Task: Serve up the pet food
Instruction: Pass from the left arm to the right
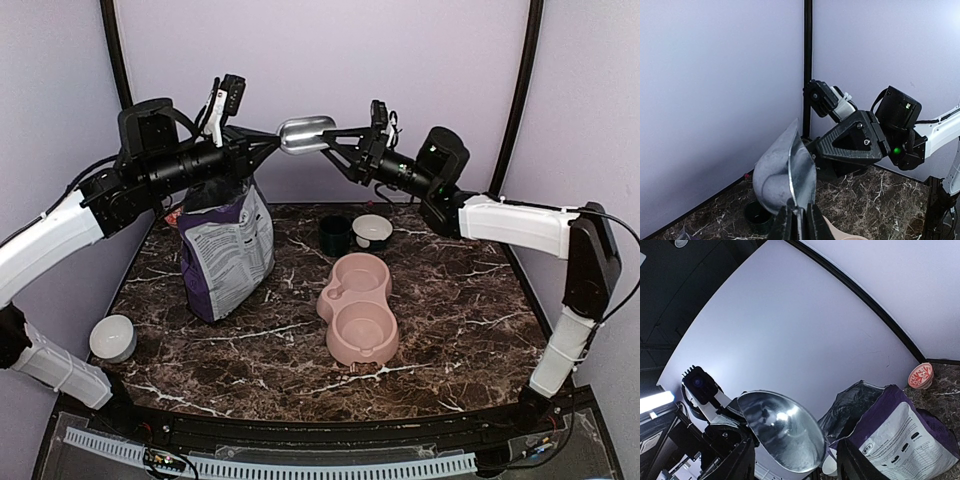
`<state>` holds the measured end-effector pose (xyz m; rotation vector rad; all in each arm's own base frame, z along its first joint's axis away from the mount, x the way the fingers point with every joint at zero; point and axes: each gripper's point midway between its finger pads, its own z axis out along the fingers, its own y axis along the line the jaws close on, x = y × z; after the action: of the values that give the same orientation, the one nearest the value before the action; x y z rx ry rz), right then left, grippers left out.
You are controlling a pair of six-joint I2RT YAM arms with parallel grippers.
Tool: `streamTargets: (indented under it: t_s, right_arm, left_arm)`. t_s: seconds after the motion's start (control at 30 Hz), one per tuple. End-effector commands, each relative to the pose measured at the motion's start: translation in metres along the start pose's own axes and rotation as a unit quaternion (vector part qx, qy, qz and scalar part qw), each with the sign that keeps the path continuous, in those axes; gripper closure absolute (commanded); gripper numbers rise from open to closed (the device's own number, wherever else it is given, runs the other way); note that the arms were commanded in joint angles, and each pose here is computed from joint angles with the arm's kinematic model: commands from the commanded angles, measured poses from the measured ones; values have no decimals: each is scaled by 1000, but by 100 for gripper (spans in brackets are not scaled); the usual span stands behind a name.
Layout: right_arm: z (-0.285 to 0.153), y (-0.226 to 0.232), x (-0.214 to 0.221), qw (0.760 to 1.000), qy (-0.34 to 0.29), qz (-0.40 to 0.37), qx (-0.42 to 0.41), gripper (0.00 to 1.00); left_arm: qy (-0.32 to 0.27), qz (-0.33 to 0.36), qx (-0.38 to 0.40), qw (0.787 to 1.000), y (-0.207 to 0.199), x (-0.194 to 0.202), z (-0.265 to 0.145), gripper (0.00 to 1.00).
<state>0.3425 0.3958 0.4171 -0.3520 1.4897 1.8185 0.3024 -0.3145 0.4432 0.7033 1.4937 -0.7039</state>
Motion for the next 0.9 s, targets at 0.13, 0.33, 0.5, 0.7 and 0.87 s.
streamTargets:
  t_s: [0.13, 0.33, 0.5, 0.7, 0.87]
  right_arm:
    - [5, 7, -4, 999, -9, 25, -40, 58]
    - [7, 3, -6, 999, -15, 31, -37, 74]
    - [8, 2, -4, 998, -9, 35, -43, 92]
    - [6, 3, -2, 999, -5, 25, -46, 100]
    - [-2, -5, -3, 999, -4, 9, -35, 100]
  left_arm:
    - [-50, 5, 25, 998, -10, -11, 1, 100]
    - [-59, 31, 44, 997, -19, 5, 0, 100]
    - [-48, 42, 46, 997, -19, 21, 3, 100]
    - [-28, 50, 44, 997, -18, 33, 6, 94]
    - [9, 58, 47, 997, -19, 44, 1, 63]
